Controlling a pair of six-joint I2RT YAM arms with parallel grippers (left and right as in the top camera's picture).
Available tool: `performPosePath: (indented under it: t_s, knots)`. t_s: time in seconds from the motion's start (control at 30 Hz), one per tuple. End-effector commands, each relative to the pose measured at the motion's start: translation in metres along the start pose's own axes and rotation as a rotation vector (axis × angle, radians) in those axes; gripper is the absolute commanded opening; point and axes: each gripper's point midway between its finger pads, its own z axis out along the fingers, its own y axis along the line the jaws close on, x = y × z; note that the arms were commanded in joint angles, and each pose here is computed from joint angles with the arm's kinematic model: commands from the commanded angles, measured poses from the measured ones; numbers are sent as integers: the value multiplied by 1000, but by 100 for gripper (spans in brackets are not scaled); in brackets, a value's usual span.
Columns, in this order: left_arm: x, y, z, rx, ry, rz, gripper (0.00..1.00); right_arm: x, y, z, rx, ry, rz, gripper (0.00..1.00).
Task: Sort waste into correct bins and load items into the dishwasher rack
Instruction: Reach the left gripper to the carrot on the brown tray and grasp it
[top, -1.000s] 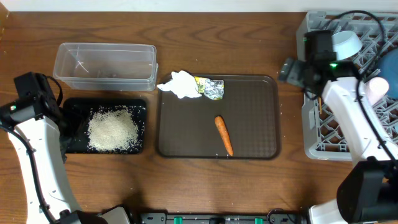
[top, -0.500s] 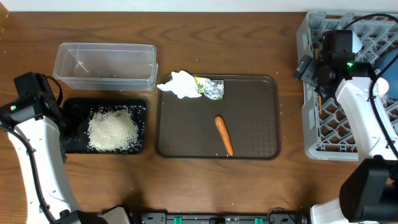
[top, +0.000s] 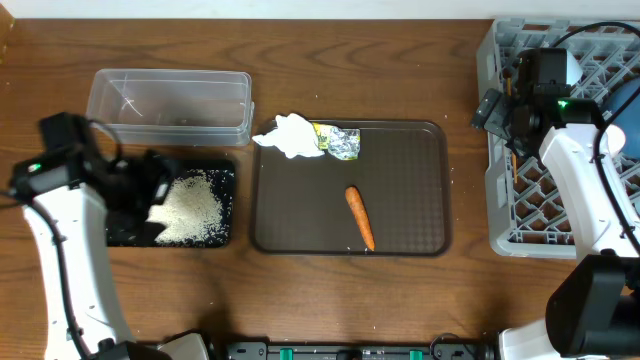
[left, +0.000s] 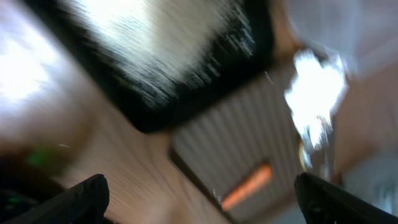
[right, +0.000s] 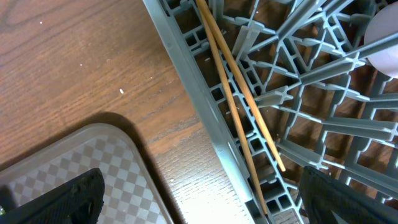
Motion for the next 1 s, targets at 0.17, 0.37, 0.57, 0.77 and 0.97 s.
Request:
performPosePath:
  t_s: [0.17, 0.37, 0.57, 0.77, 0.97]
  knots:
    - [91, -69, 28, 67, 117, 390, 98, 0, -5, 1, 17, -1, 16, 99]
    - [121, -106, 46, 80, -25, 583, 98, 0, -5, 1, 18, -1, 16, 99]
    - [141, -129, 71, 67, -120, 642, 98, 0, -5, 1, 17, -1, 16, 99]
    - [167, -125, 129, -37, -58, 662, 98, 1, -4, 2, 17, 0, 15, 99]
    - [193, -122, 179, -92, -16, 737, 98, 1, -4, 1, 17, -1, 15, 99]
